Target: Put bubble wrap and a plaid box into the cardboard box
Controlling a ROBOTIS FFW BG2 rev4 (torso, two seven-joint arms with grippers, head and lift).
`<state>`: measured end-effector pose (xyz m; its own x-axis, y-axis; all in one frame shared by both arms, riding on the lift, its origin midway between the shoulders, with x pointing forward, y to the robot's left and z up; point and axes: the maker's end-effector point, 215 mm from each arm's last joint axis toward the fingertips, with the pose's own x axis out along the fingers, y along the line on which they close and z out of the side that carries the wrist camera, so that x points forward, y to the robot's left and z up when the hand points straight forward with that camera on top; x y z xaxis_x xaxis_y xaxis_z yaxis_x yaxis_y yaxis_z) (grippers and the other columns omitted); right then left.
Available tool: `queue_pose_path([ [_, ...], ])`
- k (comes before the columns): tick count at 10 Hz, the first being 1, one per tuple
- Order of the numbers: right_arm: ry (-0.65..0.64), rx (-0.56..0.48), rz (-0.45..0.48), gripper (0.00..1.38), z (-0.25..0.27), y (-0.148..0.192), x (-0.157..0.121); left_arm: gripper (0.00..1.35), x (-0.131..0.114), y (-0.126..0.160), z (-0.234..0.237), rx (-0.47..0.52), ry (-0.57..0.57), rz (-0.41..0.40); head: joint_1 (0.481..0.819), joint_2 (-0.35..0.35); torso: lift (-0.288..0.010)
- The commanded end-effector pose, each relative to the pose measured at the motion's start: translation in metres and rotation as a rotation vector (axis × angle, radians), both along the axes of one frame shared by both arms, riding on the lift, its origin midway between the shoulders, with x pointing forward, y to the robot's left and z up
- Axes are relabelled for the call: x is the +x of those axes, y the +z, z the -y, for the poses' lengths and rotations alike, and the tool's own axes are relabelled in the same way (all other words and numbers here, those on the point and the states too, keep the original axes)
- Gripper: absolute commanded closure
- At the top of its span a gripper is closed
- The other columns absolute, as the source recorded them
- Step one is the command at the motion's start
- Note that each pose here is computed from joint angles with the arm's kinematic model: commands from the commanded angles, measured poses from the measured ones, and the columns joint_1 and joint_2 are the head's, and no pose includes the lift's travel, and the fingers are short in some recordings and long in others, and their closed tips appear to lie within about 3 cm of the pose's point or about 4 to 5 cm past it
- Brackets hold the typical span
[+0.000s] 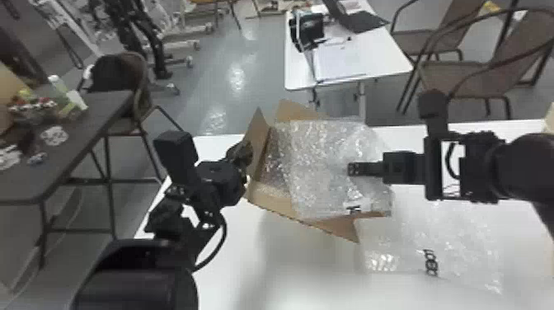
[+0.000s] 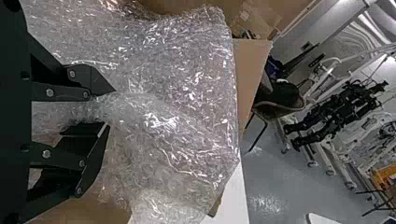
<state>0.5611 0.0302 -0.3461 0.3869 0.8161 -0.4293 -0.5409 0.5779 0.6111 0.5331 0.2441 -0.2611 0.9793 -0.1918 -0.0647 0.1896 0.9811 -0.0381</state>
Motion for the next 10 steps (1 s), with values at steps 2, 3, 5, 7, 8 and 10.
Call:
queue_pose_path([
  [2, 0.009, 0.033, -0.05, 1.02, -0.011, -0.025, 0.0, 1.23, 0.0, 0.0, 0.001, 0.003, -0.003, 0.001, 0.671, 0.271, -0.109],
  [3, 0.026, 0.062, -0.055, 1.02, -0.02, -0.031, 0.001, 1.23, 0.001, -0.001, 0.002, 0.005, -0.005, -0.001, 0.674, 0.274, -0.109],
  [5, 0.089, 0.115, -0.064, 1.02, -0.038, -0.039, -0.001, 1.23, 0.004, -0.001, 0.007, 0.005, -0.015, -0.002, 0.68, 0.291, -0.109],
  [7, 0.104, 0.122, -0.098, 1.02, -0.042, -0.053, -0.004, 1.23, 0.005, -0.001, 0.01, 0.005, -0.021, -0.001, 0.685, 0.3, -0.109],
  [8, 0.109, 0.13, -0.108, 0.92, -0.041, -0.058, -0.004, 1.23, 0.006, 0.0, 0.011, 0.009, -0.023, 0.0, 0.688, 0.3, -0.109],
  [10, 0.147, 0.144, -0.074, 0.21, -0.047, -0.044, -0.006, 1.23, 0.006, 0.001, 0.01, 0.012, -0.021, 0.003, 0.694, 0.299, -0.109],
])
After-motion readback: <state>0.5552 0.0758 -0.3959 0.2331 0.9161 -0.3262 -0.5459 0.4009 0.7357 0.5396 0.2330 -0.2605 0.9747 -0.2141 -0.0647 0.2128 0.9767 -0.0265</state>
